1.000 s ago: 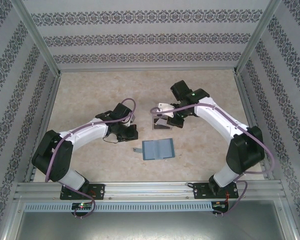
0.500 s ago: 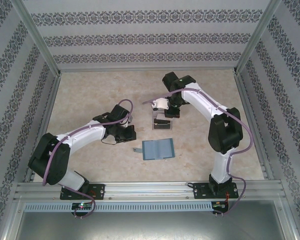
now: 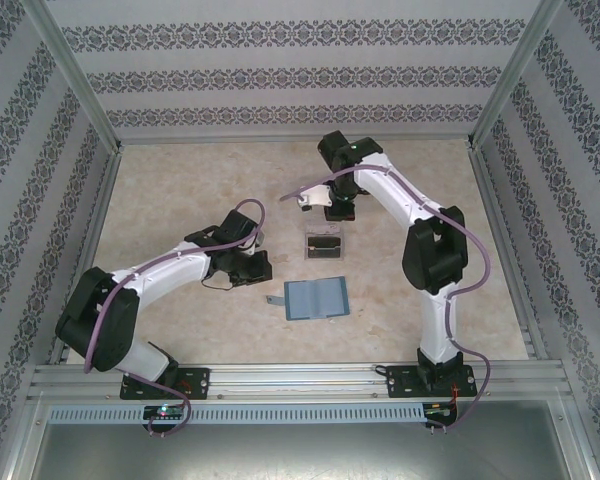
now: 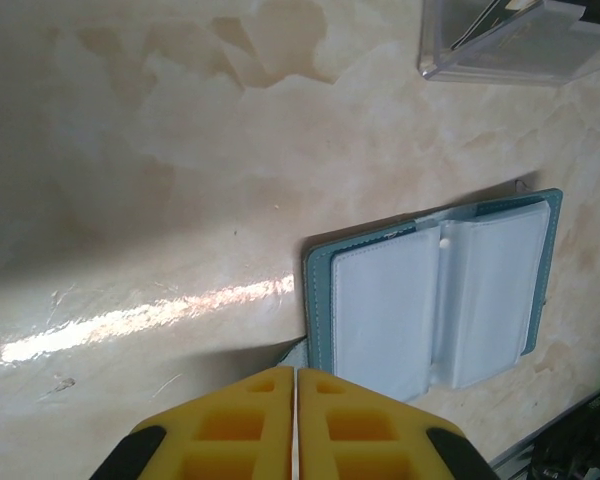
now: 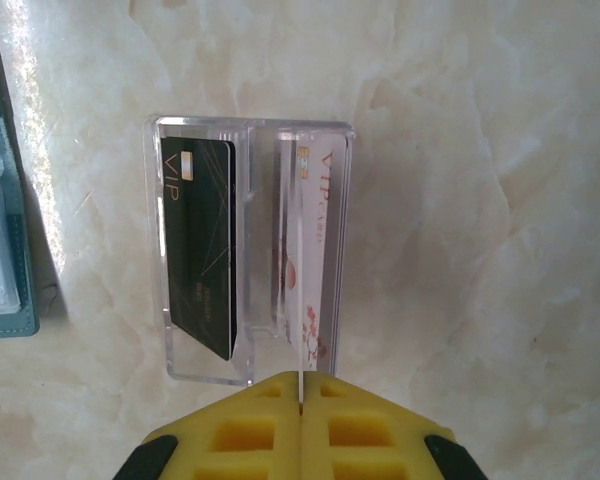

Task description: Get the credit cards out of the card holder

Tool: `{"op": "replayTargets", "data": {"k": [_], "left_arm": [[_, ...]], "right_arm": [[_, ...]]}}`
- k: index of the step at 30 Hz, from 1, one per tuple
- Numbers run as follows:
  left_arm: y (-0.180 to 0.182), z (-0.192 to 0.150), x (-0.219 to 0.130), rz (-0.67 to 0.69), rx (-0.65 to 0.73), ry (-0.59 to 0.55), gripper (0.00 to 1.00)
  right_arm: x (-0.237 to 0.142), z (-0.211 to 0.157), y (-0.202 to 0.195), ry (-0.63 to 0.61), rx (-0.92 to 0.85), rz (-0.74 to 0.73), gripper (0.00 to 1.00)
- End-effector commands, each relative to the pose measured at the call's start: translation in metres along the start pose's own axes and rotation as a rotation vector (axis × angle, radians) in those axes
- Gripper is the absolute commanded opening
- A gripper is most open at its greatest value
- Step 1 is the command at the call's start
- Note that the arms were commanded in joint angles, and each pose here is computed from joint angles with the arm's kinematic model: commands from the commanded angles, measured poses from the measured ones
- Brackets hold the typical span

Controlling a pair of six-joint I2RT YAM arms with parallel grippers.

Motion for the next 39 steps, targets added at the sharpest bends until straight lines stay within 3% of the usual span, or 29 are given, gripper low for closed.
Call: {"op": "replayTargets", "data": {"k": [1, 15, 19, 26, 30, 34, 37, 38, 39], "left_arm": [[-0.001, 0.006, -0.008, -0.016, -0.012, -0.043, 0.10], [0.004, 0.004, -0.008, -0.008, -0.021, -0.043, 0.10], [0.004, 0.005, -0.008, -0.008, -0.020, -0.044, 0.10], [0.005, 0.015, -0.014, -0.007, -0.022, -0.067, 0.11], [0.006, 0.020, -0.015, -0.002, -0.017, -0.072, 0.11], [0.007, 0.027, -0.015, 0.006, -0.011, -0.083, 0.16], [0.011, 0.036, -0.017, 0.032, -0.001, -0.114, 0.30], [0.013, 0.039, -0.018, 0.045, 0.000, -0.128, 0.43], [0.015, 0.044, -0.019, 0.053, -0.001, -0.141, 0.54]], "right_arm": [[0.003, 0.002, 0.005, -0.009, -0.025, 0.059, 0.00], [0.033, 0.010, 0.016, -0.030, -0.014, 0.173, 0.01], [0.035, 0.006, 0.009, -0.005, -0.005, 0.143, 0.20], [0.009, 0.000, -0.011, 0.007, 0.033, -0.006, 0.23], [-0.001, -0.007, -0.021, 0.038, 0.054, -0.116, 0.31], [-0.008, -0.013, -0.019, 0.030, 0.085, -0.168, 0.44], [-0.011, -0.019, -0.013, 0.020, 0.122, -0.200, 0.78], [-0.011, -0.022, -0.011, 0.015, 0.138, -0.210, 0.97], [-0.012, -0.024, -0.008, 0.008, 0.152, -0.222, 0.98]]}}
Point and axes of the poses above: each hand's point on the last joint's axis, 136 mm out from that joint toward the fingers, its own x axis out along the fingers, its own y axis along the line the jaws close on, z = x × y, the point moved 1 cm from there along -x, back along the fingers, and after that the axes turned 13 degrees about -x, right-handed, at the moved point
